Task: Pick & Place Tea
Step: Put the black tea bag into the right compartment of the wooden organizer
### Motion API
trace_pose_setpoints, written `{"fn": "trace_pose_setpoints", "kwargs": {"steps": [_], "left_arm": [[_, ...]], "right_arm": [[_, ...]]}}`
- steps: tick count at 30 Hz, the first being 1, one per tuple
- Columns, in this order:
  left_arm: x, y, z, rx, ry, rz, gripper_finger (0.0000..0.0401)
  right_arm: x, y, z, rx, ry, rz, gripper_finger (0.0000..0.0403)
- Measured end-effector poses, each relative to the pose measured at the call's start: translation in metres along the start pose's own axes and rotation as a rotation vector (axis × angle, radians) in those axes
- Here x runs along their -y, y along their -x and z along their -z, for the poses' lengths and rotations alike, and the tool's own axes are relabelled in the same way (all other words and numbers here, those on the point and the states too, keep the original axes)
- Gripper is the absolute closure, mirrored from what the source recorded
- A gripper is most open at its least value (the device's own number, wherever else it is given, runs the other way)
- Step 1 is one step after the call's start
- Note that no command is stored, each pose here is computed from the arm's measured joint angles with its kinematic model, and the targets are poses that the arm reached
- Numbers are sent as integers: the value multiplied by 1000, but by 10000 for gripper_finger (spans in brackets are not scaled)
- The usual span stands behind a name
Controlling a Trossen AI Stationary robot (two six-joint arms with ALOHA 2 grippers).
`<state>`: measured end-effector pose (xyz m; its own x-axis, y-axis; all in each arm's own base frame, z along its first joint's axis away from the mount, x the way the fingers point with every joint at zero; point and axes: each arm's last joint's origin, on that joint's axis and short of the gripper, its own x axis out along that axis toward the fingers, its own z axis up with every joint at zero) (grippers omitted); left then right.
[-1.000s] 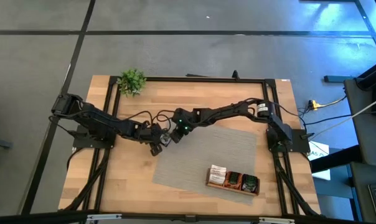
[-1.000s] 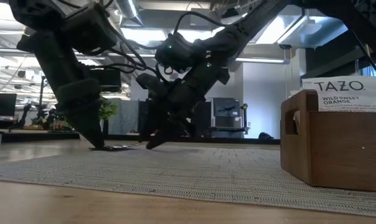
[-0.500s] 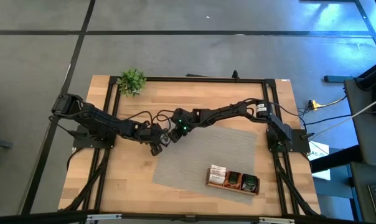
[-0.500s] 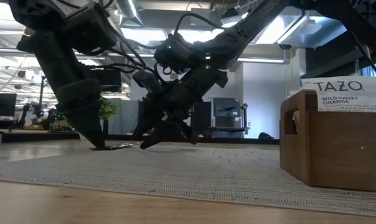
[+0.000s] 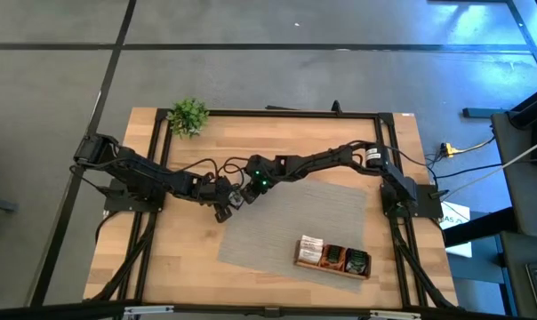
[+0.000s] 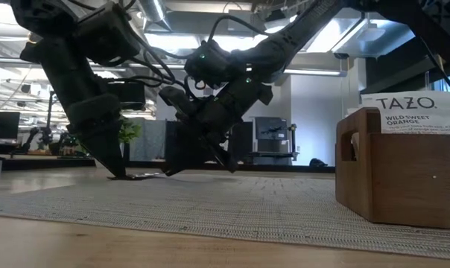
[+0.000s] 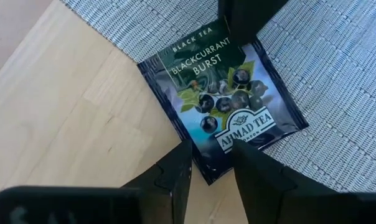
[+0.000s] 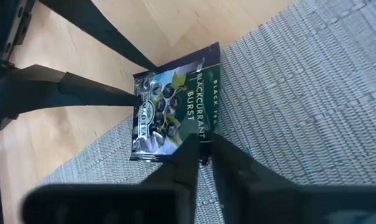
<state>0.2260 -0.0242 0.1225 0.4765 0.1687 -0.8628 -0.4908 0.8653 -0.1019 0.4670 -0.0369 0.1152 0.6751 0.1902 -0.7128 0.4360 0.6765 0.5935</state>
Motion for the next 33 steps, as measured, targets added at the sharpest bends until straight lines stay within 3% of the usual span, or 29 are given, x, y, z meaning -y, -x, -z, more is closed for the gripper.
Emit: {"fn": "trace_pose_setpoints", "kwargs": {"steps": [4, 11, 18, 26, 33], "left_arm": [[0, 0, 0, 1, -2, 0, 286], [-2, 8, -1, 16, -18, 7, 288], [-6, 38, -15, 149, -7, 90, 289], [-21, 89, -31, 401, 48, 171, 289], [-31, 120, -32, 575, 69, 159, 290]], "right_arm": [[0, 0, 0, 0, 13, 0, 395], [4, 1, -3, 3, 14, 5, 398], [0, 19, -15, 34, 75, 1, 400], [-31, 85, -28, 99, 233, 47, 401], [-80, 167, 4, 65, 393, 149, 402]]}}
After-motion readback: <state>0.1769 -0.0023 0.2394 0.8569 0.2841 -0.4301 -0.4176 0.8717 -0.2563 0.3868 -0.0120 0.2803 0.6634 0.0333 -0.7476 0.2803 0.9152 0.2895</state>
